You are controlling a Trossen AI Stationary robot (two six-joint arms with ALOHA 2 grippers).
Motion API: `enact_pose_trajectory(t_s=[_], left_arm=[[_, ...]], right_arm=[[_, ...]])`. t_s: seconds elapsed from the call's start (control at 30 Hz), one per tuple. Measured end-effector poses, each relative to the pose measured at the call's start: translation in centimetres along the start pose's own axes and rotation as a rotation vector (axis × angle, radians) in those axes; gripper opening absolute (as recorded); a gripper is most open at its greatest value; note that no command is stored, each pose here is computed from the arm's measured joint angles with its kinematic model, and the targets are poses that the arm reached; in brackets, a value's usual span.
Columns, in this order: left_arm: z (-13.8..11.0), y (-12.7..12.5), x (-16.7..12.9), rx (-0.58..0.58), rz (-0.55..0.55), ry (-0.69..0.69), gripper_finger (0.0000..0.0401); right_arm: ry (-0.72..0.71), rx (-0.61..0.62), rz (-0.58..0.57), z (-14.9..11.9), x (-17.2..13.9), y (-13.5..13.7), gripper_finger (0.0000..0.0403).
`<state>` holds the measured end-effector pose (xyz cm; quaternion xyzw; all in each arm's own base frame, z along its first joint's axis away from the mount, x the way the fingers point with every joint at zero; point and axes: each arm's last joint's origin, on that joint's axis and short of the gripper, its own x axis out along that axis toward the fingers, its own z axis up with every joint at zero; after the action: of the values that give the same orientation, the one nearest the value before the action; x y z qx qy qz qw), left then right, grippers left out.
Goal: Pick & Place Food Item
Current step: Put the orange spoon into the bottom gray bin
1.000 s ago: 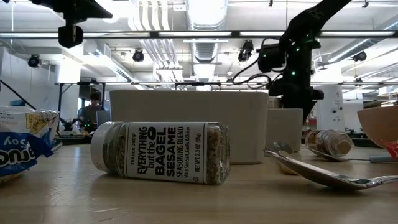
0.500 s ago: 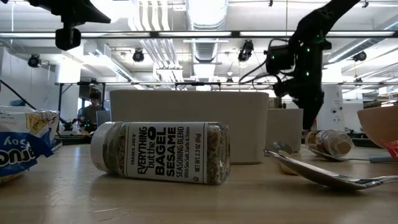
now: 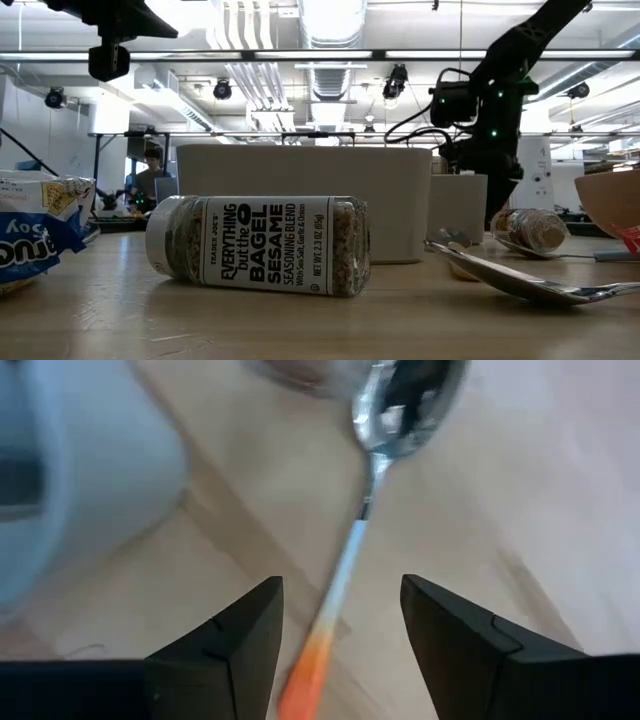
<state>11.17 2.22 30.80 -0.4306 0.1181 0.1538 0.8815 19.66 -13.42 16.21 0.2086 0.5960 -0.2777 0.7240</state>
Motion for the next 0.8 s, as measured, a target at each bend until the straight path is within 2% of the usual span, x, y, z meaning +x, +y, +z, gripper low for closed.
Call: enact_pose_trajectory(t_s=[0.27, 0.53, 0.8], left_arm=[[0.0, 0.0, 0.0, -0.001, 0.0, 0.0, 0.0], [0.0, 0.0, 0.0, -0.002, 0.0, 0.0, 0.0], [0.0, 0.0, 0.0, -0.002, 0.0, 0.0, 0.0]], right_arm=[[-0.038, 0.069, 0.003, 0.3, 0.1, -0.1, 0.0198], [0.046, 0.155, 0.005, 0.1, 1.9, 0.0, 0.0198], [0.07, 0.218, 0.004, 0.2, 2.5, -0.1, 0.0192]])
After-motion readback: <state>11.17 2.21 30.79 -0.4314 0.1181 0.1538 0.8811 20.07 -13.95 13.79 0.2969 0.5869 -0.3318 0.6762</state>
